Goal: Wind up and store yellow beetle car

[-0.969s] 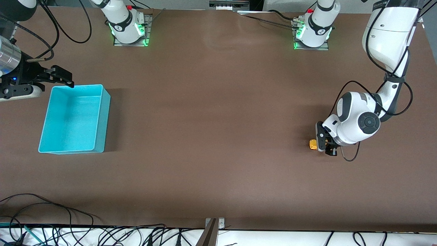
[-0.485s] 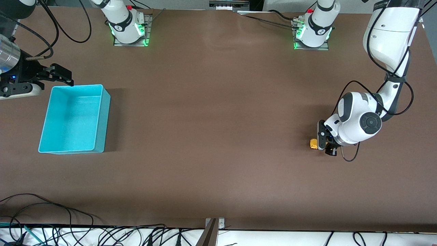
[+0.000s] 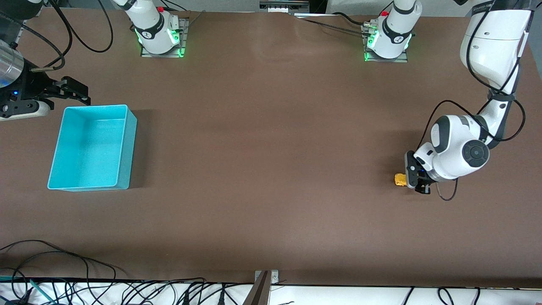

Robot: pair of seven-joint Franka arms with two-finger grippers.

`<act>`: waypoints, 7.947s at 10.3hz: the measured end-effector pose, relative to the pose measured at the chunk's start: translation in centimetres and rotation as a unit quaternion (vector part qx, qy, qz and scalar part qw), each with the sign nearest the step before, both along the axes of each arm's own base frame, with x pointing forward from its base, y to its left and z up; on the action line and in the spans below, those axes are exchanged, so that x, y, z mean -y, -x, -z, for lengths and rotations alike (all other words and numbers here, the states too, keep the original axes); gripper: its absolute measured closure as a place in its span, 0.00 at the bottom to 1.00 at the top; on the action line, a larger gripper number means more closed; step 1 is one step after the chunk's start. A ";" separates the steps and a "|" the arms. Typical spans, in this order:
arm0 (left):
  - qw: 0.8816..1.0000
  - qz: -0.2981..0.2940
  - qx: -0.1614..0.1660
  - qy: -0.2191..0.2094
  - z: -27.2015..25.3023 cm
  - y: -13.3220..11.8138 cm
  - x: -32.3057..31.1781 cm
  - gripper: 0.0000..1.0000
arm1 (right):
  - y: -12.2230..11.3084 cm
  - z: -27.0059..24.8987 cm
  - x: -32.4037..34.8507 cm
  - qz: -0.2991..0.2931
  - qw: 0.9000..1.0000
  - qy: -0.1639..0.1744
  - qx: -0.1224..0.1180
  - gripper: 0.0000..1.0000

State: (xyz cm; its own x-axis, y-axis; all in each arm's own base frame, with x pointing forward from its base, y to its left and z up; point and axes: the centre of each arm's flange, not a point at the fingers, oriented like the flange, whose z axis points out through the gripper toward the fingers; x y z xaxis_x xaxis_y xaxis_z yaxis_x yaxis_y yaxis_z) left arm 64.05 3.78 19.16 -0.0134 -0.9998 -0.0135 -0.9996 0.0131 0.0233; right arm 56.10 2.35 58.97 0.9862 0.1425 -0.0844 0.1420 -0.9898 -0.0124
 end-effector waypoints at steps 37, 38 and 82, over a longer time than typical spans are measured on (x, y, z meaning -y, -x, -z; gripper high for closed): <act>0.993 -0.096 -0.069 0.009 -14.4 -4.1 2.4 0.00 | -0.3 0.7 1.9 0.001 1.000 -0.001 -0.007 0.00; 0.991 -0.120 -0.066 0.004 -16.0 -4.0 3.6 0.00 | -0.4 0.9 1.8 0.001 1.000 -0.001 -0.009 0.00; 0.784 -0.621 -0.010 -0.002 -43.3 9.2 6.1 0.00 | -0.2 20.0 11.4 -0.692 0.714 -0.105 -0.010 0.48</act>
State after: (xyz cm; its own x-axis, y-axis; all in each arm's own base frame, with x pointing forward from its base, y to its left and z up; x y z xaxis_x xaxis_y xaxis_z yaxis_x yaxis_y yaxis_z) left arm 54.87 -2.34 62.48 0.9701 -0.2412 -0.0285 -0.2401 -0.9700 0.0377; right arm 56.31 -9.03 38.98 -0.1130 0.9912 0.0693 0.9802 0.1226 -0.1554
